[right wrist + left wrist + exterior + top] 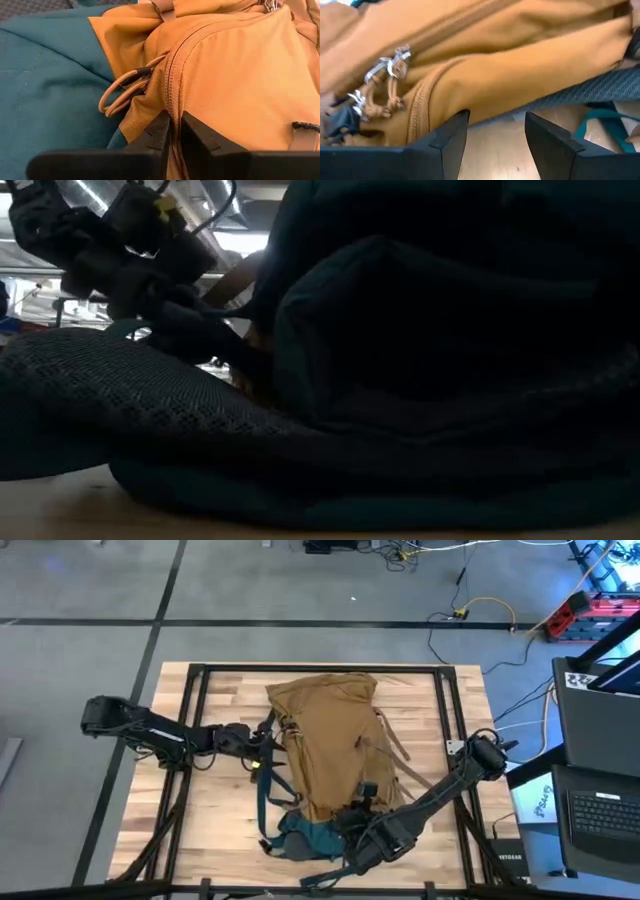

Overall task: Unpack backpack
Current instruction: Open the brown backpack

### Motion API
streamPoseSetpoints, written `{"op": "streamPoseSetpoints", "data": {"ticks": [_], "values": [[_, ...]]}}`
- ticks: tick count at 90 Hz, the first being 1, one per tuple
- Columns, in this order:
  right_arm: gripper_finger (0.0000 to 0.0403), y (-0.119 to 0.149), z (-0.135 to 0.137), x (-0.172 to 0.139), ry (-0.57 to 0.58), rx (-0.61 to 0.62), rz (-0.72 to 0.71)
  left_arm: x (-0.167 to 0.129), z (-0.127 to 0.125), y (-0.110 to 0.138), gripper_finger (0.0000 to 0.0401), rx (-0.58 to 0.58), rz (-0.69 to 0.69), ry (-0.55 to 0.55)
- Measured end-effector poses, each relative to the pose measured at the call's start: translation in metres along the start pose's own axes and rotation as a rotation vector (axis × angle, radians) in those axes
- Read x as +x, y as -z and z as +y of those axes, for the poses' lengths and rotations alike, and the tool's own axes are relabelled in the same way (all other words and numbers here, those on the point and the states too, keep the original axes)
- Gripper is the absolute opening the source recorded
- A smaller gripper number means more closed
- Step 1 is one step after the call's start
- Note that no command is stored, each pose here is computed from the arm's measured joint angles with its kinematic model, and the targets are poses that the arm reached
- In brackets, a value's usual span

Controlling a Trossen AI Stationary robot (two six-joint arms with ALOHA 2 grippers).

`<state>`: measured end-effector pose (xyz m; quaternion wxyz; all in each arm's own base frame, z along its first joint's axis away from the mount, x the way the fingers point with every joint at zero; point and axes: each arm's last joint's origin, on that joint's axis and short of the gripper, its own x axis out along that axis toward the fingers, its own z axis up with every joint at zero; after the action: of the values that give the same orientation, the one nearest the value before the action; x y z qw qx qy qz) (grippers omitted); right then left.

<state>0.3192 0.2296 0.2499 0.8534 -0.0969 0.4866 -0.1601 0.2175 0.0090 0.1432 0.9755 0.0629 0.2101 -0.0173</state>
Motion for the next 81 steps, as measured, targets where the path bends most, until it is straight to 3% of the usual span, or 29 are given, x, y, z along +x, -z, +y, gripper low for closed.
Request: {"op": "streamPoseSetpoints", "data": {"ticks": [34,53,62,81], "values": [[0.0026,-0.004,0.001,-0.004,-0.024,0.016,-0.008,-0.005,-0.01,-0.021,0.0182,0.121,-0.188,0.018],[0.003,-0.004,0.001,-0.004,-0.017,-0.01,-0.013,-0.002,-0.011,-0.015,0.0182,0.113,-0.132,0.038],[0.0057,-0.006,0.0,-0.006,-0.009,-0.017,-0.031,0.001,-0.012,-0.008,0.0182,0.089,-0.085,0.062],[0.0152,-0.016,-0.003,-0.008,0.057,-0.029,-0.134,0.009,-0.013,0.003,0.0181,0.049,-0.021,0.076]]}}
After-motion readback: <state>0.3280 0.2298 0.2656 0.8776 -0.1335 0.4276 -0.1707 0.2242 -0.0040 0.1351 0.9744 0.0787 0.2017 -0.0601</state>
